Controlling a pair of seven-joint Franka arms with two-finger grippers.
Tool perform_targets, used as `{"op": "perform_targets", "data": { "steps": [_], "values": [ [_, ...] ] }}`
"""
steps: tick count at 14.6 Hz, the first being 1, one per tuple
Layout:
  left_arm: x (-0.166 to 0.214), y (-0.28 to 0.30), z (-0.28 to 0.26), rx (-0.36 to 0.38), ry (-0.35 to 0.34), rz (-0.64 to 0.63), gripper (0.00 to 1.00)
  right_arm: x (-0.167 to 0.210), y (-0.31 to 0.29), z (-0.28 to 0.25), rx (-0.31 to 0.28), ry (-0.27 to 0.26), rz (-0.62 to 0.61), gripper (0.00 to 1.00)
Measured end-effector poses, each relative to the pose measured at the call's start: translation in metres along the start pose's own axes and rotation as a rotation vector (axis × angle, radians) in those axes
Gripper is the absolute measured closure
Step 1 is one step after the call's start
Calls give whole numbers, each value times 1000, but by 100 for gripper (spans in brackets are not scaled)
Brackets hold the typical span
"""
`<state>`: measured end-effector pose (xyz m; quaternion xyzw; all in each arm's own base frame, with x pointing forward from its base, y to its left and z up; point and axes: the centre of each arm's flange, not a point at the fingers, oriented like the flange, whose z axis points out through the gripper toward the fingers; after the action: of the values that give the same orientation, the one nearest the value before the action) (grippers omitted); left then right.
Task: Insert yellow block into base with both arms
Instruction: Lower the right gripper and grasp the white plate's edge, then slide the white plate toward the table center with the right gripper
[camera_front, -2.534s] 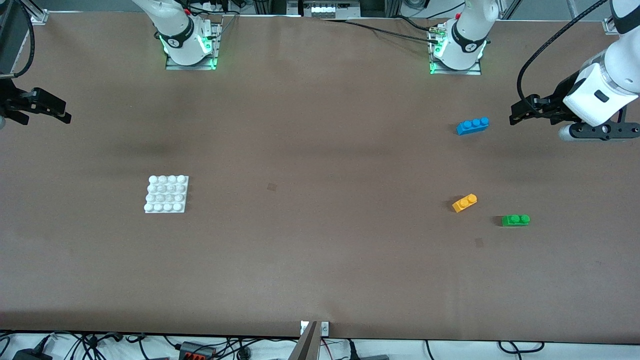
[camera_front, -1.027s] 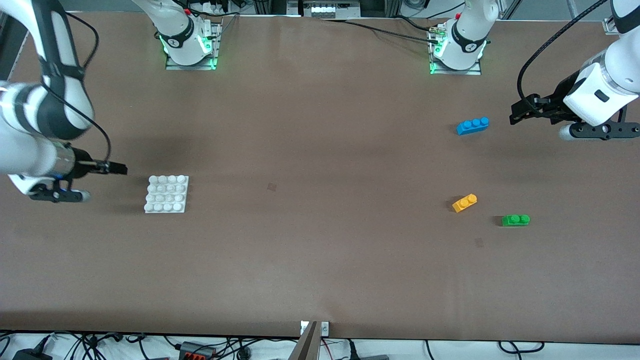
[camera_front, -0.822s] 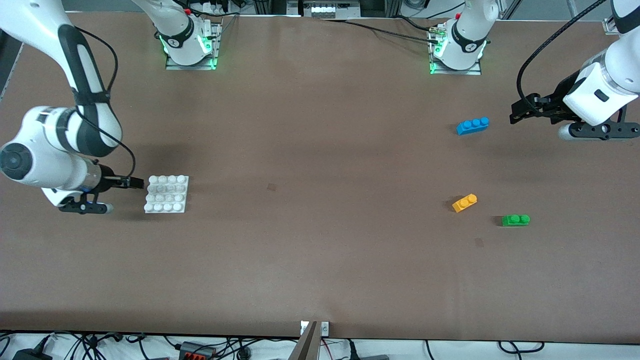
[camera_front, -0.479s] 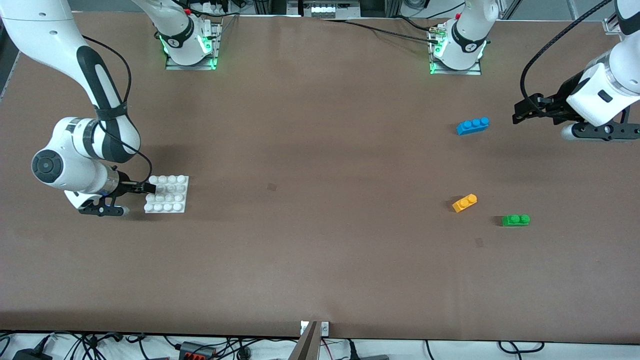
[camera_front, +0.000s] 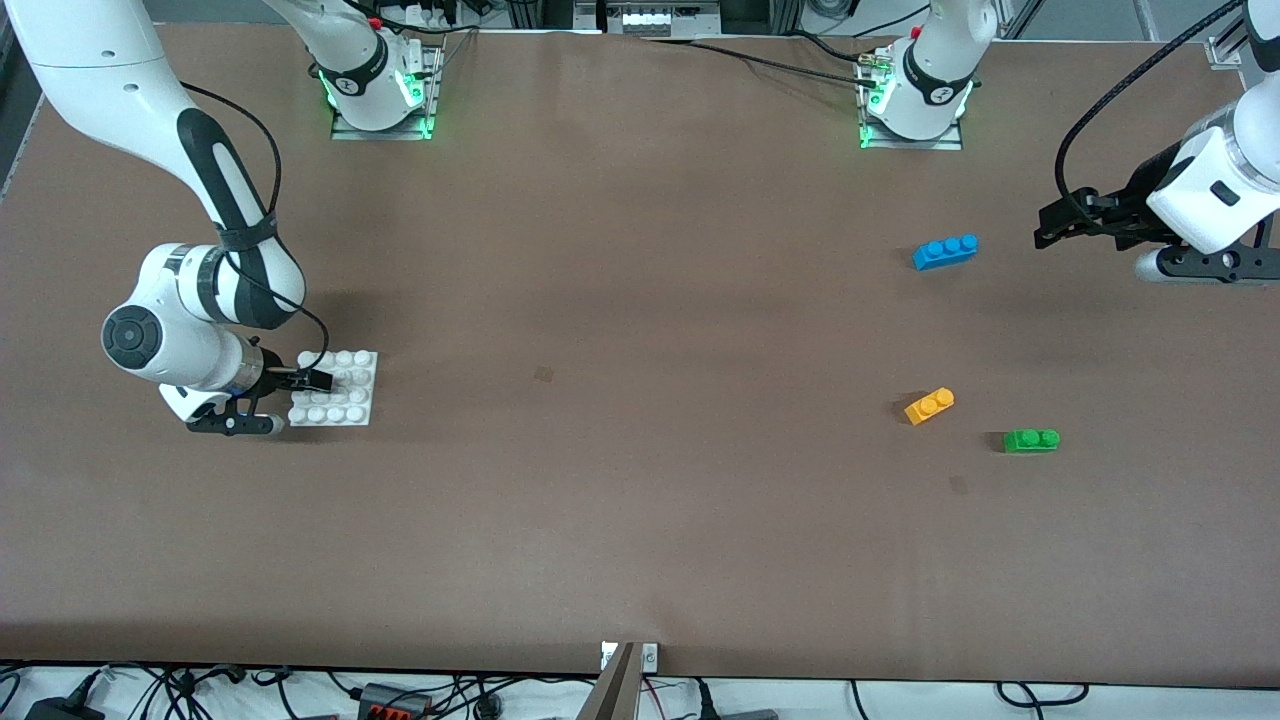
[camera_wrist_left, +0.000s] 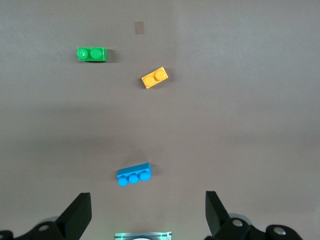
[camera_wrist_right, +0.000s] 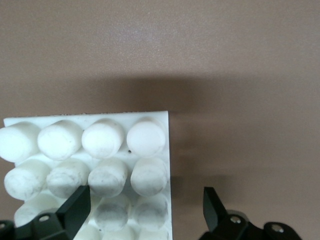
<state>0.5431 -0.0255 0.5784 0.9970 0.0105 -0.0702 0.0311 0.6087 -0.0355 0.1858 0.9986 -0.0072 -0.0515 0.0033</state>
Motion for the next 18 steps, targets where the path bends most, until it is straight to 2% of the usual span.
{"op": "perform_targets", "data": {
  "steps": [2, 4, 5, 9, 13, 18],
  "values": [
    [0, 0, 0, 0, 0, 0, 0, 0, -1, 0, 1, 1, -4, 4],
    [0, 0, 0, 0, -1, 0, 0, 0, -5, 0, 4, 2, -12, 24],
    [0, 0, 0, 0, -1, 0, 0, 0, -8, 0, 6, 1, -17, 29],
    [0, 0, 0, 0, -1, 0, 0, 1, -10, 1, 8, 1, -19, 35],
    [0, 1, 0, 0, -2, 4, 0, 1, -18, 1, 14, 2, -32, 36],
    [0, 4, 0, 1, -2, 9, 0, -3, -91, 0, 68, 1, -133, 37]
  ]
}}
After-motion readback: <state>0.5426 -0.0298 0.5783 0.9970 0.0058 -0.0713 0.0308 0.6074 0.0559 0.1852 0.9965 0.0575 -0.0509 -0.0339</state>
